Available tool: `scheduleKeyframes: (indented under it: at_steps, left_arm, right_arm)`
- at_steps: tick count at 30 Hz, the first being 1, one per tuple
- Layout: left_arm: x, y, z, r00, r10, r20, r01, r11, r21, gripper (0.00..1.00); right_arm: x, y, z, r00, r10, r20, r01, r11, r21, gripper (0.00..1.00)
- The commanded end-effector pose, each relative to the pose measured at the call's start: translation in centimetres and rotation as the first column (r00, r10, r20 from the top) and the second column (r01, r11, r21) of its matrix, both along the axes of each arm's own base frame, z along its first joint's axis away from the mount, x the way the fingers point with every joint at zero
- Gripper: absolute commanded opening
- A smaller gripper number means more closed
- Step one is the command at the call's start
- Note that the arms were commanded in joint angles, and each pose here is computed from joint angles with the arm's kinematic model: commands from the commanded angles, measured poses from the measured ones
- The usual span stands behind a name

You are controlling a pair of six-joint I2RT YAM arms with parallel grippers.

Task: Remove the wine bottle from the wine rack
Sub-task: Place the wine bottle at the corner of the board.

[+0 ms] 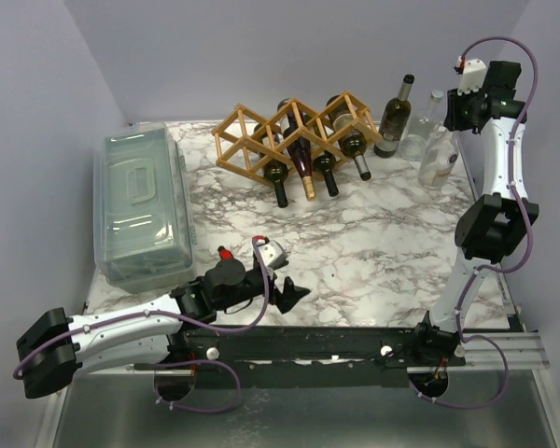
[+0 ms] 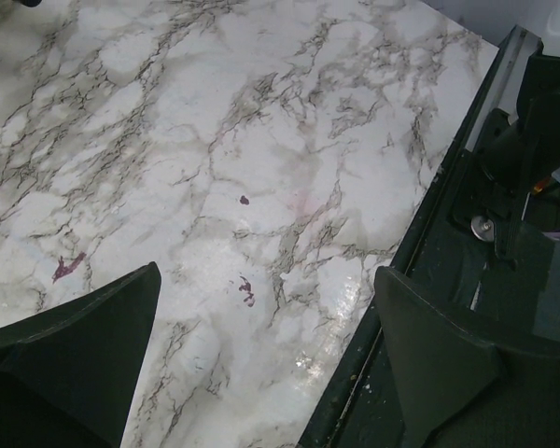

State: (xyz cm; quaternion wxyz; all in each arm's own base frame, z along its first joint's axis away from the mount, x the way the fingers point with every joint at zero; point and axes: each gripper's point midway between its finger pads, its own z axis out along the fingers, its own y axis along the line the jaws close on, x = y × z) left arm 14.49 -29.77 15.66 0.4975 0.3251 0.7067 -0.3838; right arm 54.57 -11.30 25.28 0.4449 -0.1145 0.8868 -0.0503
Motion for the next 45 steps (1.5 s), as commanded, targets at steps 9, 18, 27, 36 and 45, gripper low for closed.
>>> scheduleKeyframes:
  at_steps: [9,18,27,36,45]
  left_arm:
    - [0.0,0.7,2.3,0.999,0.036,0.007,-0.035,0.996,-0.078,0.99]
    - [-0.2,1.2,3.0,0.999,0.044,0.011,-0.043,0.993,-0.111,0.99]
    - [-0.1,1.7,3.6,0.998,0.066,0.013,-0.064,0.989,-0.132,0.99]
    - [0.3,2.6,4.6,0.994,0.113,-0.006,-0.113,0.981,-0.159,0.99]
    - [0.4,2.9,5.6,0.99,0.127,-0.059,-0.136,0.976,-0.172,0.99]
  right_arm:
    - [1.9,-0.4,2.0,0.995,-0.001,0.101,-0.002,1.0,0.025,0.0]
    - [2.1,0.3,2.8,0.992,-0.002,0.128,-0.007,0.997,0.071,0.0]
    - [2.1,0.6,2.7,0.992,-0.004,0.128,-0.008,0.996,0.092,0.0]
    - [1.6,1.0,0.8,0.996,0.018,0.087,-0.027,0.994,0.108,0.15]
    - [1.0,1.8,0.8,0.995,0.045,0.086,-0.056,0.99,0.127,0.52]
